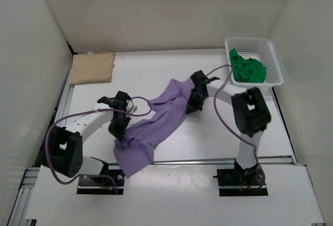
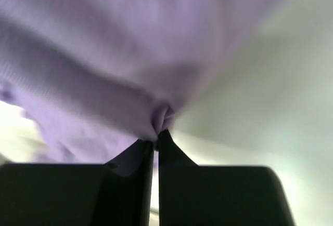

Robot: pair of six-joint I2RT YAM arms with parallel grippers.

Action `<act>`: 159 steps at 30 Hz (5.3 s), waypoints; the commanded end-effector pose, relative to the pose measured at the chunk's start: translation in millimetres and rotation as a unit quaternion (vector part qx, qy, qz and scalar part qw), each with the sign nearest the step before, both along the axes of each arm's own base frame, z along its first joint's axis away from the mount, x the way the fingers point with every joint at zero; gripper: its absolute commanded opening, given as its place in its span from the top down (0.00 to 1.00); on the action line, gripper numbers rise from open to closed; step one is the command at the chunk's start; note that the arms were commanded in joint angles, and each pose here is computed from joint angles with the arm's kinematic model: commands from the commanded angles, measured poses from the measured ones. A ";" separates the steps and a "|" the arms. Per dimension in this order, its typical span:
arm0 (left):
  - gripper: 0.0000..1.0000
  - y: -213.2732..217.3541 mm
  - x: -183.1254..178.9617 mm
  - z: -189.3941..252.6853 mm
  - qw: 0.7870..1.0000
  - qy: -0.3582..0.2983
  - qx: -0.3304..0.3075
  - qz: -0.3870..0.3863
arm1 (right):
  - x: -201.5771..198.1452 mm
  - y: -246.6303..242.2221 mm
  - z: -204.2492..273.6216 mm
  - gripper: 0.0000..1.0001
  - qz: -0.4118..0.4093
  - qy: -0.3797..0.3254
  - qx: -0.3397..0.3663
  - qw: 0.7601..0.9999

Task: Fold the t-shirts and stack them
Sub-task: Flatten out the tshirt

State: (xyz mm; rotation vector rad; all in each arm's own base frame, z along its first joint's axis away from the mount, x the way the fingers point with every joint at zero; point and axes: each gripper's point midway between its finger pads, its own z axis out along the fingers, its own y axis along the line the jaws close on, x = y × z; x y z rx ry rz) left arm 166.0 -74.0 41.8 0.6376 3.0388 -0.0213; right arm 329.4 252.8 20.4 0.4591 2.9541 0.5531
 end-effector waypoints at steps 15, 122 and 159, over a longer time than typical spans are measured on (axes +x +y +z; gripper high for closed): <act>0.30 -17.8 34.2 44.8 0.997 -0.065 0.012 -0.033 | -68.3 -104.3 136.1 0.37 -0.008 -0.143 -0.100 0.985; 0.90 85.8 268.6 361.5 0.801 -0.559 -0.042 0.210 | 111.8 -149.1 448.6 1.00 -0.102 -0.527 0.128 0.834; 0.90 54.5 203.9 207.8 0.899 -0.403 -0.036 0.166 | 267.1 -139.6 306.3 0.04 -0.161 -0.384 0.176 0.892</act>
